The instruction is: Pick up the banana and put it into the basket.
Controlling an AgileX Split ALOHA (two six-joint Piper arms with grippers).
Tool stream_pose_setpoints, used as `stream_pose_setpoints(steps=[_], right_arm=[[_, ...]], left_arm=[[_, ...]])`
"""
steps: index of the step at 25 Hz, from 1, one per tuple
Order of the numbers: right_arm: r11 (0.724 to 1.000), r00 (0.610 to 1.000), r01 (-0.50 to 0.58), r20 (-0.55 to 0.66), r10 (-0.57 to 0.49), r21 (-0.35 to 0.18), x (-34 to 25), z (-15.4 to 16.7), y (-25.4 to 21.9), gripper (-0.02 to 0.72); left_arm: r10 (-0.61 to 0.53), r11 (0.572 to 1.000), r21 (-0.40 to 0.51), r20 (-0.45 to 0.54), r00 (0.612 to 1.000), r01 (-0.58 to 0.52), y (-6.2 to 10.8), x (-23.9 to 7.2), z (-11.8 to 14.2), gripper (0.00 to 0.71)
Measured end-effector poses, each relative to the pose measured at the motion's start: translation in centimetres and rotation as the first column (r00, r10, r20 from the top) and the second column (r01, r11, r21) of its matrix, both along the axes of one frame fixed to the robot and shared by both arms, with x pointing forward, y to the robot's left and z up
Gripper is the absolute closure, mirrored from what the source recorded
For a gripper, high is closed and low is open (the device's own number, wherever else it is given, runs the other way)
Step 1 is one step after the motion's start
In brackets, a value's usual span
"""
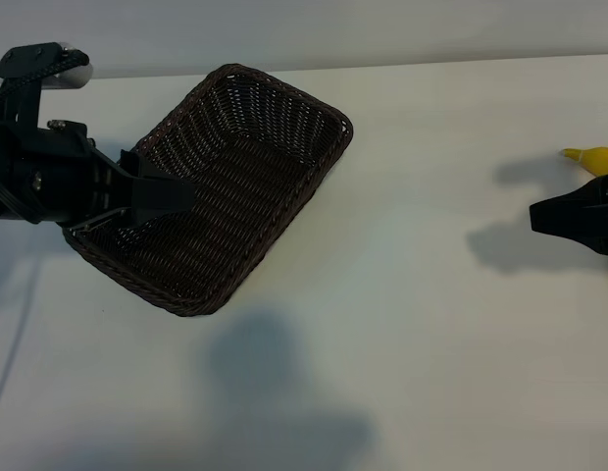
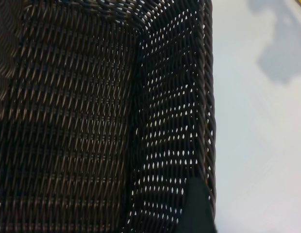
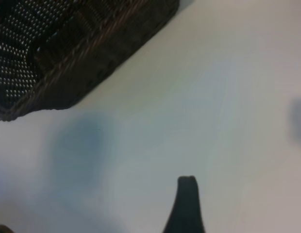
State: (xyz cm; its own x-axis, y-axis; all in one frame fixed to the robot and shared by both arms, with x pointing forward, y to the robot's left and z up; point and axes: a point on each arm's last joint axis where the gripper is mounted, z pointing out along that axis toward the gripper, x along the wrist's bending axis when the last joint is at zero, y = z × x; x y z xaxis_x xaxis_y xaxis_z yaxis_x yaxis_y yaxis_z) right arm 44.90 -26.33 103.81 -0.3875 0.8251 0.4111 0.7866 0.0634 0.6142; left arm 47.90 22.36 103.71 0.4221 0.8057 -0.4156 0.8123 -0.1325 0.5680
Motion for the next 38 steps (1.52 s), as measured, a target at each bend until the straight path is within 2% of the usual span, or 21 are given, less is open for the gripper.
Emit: stream_pose_setpoints(steps=[31,35,38], right_arm=[[1.0,1.0,0.0,0.0,0.0,0.0,0.0,0.0,0.0,0.098],[1.0,1.0,-0.001,0.001,0.001,0.0,0.0,0.0,0.0,0.098],[1.0,1.0,-0.001,-0.001,0.001,0.0,-0.01,0.0,0.0,0.098]], left_arm=[[0.017,1.0,-0.003,-0.001,1.0,-0.017,0.04,0.08,0.02,0.141],[0.1,0.993,-0.05,-0.118,0.988,-0.107,0.0,-0.21,-0.11,0.141],[0.196,0.972,-0.079,-0.263,0.945,-0.223,0.01,-0.58,-0.3,0.141]])
